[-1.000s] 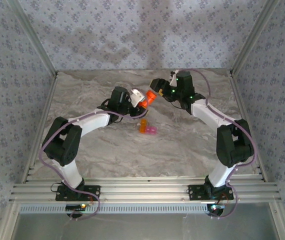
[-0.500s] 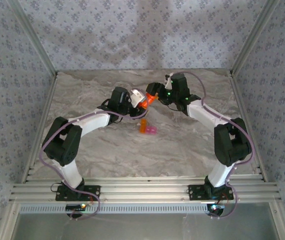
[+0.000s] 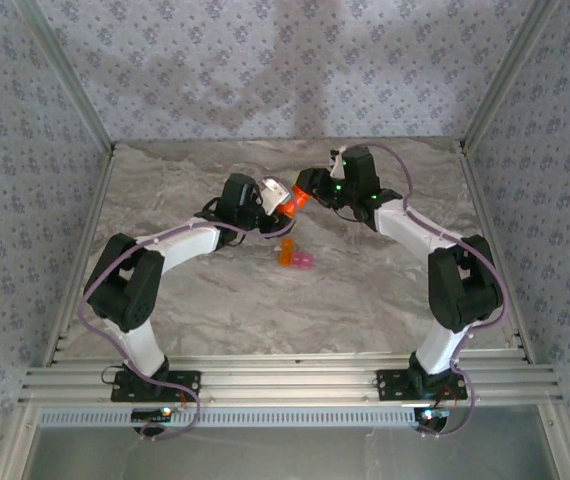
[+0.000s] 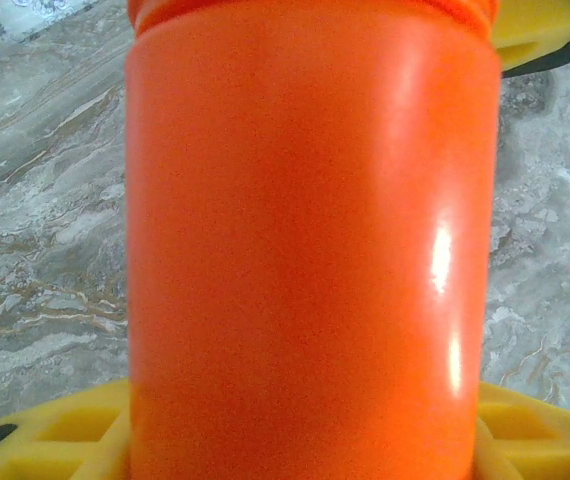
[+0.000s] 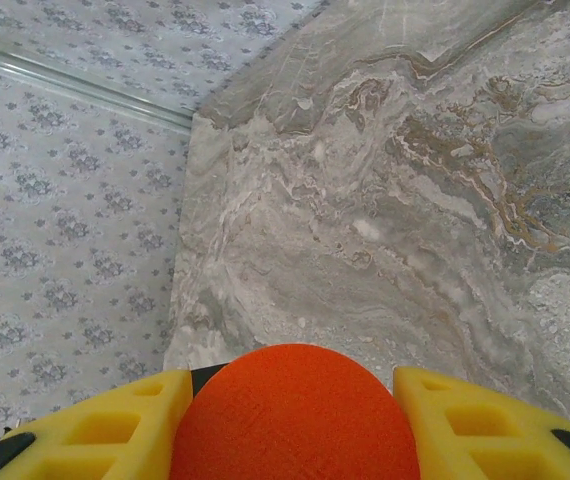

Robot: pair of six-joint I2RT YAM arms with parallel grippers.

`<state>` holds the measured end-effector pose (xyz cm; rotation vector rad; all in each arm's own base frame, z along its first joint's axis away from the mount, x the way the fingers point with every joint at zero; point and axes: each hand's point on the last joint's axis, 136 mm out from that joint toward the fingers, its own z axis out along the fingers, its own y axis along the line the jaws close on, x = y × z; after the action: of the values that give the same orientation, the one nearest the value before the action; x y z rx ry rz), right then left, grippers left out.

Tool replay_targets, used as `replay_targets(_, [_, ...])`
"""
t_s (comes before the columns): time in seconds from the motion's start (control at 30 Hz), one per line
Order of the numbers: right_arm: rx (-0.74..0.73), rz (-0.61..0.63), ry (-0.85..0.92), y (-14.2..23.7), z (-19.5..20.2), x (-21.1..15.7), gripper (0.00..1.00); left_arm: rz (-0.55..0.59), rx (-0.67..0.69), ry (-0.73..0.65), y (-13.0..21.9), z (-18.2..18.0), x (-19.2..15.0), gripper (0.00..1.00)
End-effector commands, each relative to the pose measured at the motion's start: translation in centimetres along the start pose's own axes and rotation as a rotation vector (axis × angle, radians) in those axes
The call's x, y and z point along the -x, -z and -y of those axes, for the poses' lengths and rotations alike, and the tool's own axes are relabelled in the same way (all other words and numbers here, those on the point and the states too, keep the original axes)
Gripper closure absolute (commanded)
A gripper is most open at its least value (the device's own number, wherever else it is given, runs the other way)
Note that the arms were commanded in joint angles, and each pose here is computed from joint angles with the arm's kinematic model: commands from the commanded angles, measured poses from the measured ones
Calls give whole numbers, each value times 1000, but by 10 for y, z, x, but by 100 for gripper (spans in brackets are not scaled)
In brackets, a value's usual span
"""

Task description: Sort the pills into containers

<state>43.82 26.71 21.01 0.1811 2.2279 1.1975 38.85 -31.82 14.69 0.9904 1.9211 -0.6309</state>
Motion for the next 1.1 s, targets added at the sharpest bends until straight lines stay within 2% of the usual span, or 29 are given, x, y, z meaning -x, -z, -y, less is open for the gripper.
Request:
replay_targets(0.0, [79,37,99,5,-9,17,69,91,-80,-9,14,12,30,100])
replay_targets(0.23, [302,71,420,31,-26,43,68,159,-254,71,29,27,45,100])
replay_targets(0.37, [301,83,508,43,-27,46,68,152,-319,81,30,35,46,100])
replay_targets(0.53, [296,4,594,44,-35,33,69,157,-370,91,30,42,49,100])
replay_targets(0.73, [281,-25,608,39,-34,25,69,160,-376,100,30,43,51,100])
replay_targets(0.77, [282,-32,601,38,-34,23,67,159,-368,102,29,41,51,100])
replay_targets(0.87, [272,-34,558,33,-34,21,52,157,-332,99,28,36,49,100])
replay_targets(0.93, [262,-4,487,33,-33,27,36,151,-293,100,26,30,47,100])
replay_targets(1.0, [246,39,418,35,-32,35,29,144,-244,93,24,23,43,100])
replay_targets(1.07, [215,78,351,39,-30,43,27,135,-190,83,22,15,40,100])
